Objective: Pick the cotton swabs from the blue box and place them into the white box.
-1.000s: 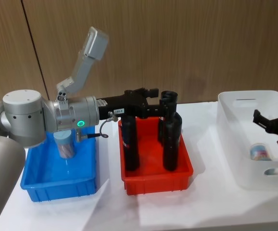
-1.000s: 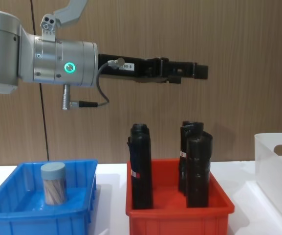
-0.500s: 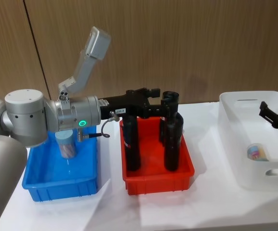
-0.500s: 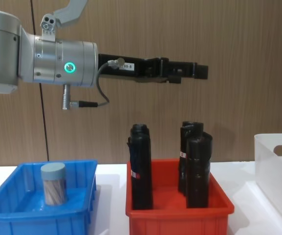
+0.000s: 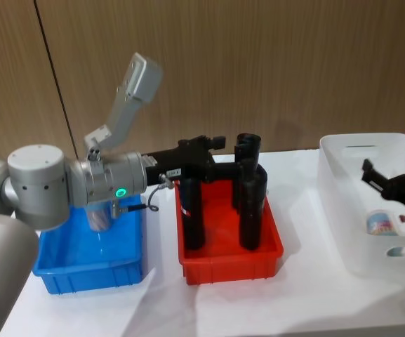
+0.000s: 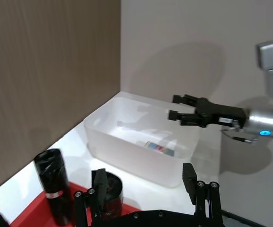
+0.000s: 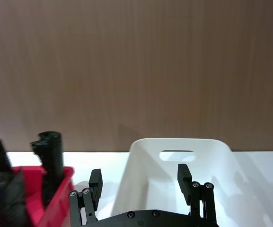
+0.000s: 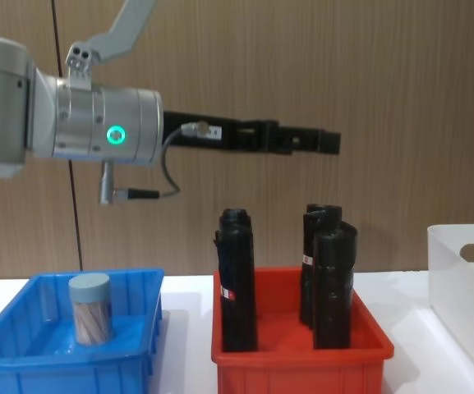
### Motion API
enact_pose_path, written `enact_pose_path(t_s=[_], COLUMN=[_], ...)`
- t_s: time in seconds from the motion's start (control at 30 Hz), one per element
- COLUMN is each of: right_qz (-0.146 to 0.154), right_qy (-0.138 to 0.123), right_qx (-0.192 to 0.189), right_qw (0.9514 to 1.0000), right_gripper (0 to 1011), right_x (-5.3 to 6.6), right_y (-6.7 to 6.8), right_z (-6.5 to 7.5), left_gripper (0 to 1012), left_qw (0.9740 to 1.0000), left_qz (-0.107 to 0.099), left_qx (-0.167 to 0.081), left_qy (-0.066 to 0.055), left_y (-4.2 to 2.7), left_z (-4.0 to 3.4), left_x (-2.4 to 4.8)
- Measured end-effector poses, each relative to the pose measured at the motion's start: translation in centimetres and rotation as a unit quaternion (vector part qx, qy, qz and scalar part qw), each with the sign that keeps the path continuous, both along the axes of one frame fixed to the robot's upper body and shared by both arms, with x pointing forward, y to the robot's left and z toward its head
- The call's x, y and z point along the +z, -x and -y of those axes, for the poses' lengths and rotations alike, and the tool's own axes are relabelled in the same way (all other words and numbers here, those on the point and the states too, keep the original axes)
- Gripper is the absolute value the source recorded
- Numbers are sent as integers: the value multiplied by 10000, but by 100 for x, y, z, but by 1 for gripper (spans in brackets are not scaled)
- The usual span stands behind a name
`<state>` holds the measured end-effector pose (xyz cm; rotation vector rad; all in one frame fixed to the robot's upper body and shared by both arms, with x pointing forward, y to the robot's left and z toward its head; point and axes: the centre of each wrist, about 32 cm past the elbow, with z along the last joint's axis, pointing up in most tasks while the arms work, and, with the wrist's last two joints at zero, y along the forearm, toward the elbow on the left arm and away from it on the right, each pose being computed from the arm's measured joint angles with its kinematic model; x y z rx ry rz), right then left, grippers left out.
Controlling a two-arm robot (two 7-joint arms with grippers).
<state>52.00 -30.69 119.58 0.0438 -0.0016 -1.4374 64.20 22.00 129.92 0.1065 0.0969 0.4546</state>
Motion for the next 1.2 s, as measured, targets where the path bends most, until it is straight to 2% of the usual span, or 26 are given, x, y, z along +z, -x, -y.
enact_pose_path(t_s=[0.27, 0.47, 0.57, 0.83, 0.97, 1.0, 1.03, 1.13, 1.2], right_qz=[64, 114, 139, 209, 219, 221, 222, 223, 224], right_qy=[141, 220, 248, 295, 297, 300, 301, 300, 299], right_qx=[312, 554, 678, 952, 1010, 1015, 1020, 1028, 1029], right_qw=[9994, 9982, 9973, 9948, 9942, 9941, 9941, 9940, 9940], right_gripper=[1001, 1001, 1001, 1001, 1001, 1002, 1001, 1001, 1001], right_x=[-38, -61, -69, -70, -71, -71, -71, -72, -71], right_y=[207, 383, 478, 699, 749, 754, 758, 766, 767], right_z=[-214, -378, -462, -646, -685, -689, -693, -699, -699], left_gripper=[1004, 1004, 1004, 1004, 1004, 1004, 1004, 1004, 1004], left_qw=[9988, 9957, 9944, 9880, 9844, 9828, 9828, 9786, 9768], left_qz=[211, 404, 466, 706, 815, 860, 860, 971, 1014], left_qx=[422, 781, 891, 1311, 1492, 1565, 1565, 1747, 1818], left_qy=[-162, -284, -315, -421, -456, -469, -469, -494, -502], left_y=[141, 272, 315, 490, 570, 604, 604, 689, 723], left_z=[10, 23, 30, 50, 60, 65, 65, 78, 82], left_x=[-144, -264, -301, -439, -496, -517, -517, -572, -595])
